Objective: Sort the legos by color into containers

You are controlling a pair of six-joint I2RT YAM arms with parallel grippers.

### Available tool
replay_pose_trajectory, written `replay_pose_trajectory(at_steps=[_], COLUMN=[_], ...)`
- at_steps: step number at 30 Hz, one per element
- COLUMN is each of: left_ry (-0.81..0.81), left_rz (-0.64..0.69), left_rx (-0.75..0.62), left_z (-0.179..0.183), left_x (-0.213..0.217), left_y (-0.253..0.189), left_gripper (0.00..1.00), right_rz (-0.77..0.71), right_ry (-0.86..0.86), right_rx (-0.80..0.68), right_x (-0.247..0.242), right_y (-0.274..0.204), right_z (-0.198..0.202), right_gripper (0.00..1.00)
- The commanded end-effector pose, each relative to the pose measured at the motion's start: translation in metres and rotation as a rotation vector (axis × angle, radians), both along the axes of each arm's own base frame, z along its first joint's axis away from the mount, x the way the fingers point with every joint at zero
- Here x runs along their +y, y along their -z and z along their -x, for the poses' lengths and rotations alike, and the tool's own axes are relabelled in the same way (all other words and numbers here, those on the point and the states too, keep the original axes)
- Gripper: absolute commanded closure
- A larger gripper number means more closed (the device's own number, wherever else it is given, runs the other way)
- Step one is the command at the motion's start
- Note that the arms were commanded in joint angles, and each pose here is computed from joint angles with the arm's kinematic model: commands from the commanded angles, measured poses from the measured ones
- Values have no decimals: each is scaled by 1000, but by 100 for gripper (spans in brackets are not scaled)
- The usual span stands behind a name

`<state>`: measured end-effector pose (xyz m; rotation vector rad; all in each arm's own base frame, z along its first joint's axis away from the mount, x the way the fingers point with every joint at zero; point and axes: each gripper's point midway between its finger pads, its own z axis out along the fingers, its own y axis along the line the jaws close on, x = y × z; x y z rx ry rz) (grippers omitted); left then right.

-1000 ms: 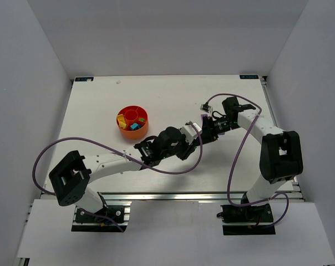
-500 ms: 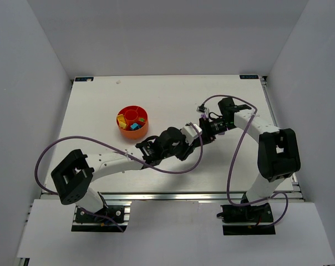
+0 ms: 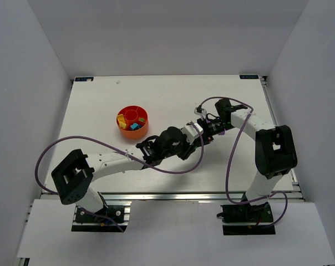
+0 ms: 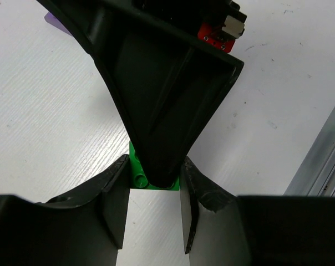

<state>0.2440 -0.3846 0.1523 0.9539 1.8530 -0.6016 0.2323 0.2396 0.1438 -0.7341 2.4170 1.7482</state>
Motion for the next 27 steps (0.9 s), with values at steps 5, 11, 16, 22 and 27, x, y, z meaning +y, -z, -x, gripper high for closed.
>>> replay_pose_trajectory(at_steps=[5, 11, 16, 22, 27], left_ry=[-20, -31, -58, -192, -474], left_rz=[70, 48, 54, 11, -21], left_rx=[-71, -64, -72, -106, -163], left_z=[-13, -13, -10, -13, -13], left_x=[-9, -4, 7, 51, 137], left_y=[-33, -27, -36, -56, -78], left_gripper=[81, 48, 22, 9, 2], right_rz=[-12, 14, 57, 110, 162], right_ry=[-4, -3, 7, 26, 70], right_rx=[-31, -77, -164, -287, -459], right_x=[3, 0, -1, 3, 19], right_y=[-6, -6, -10, -24, -43], right_z=[-6, -12, -31, -66, -122], right_gripper=[71, 92, 97, 100, 100])
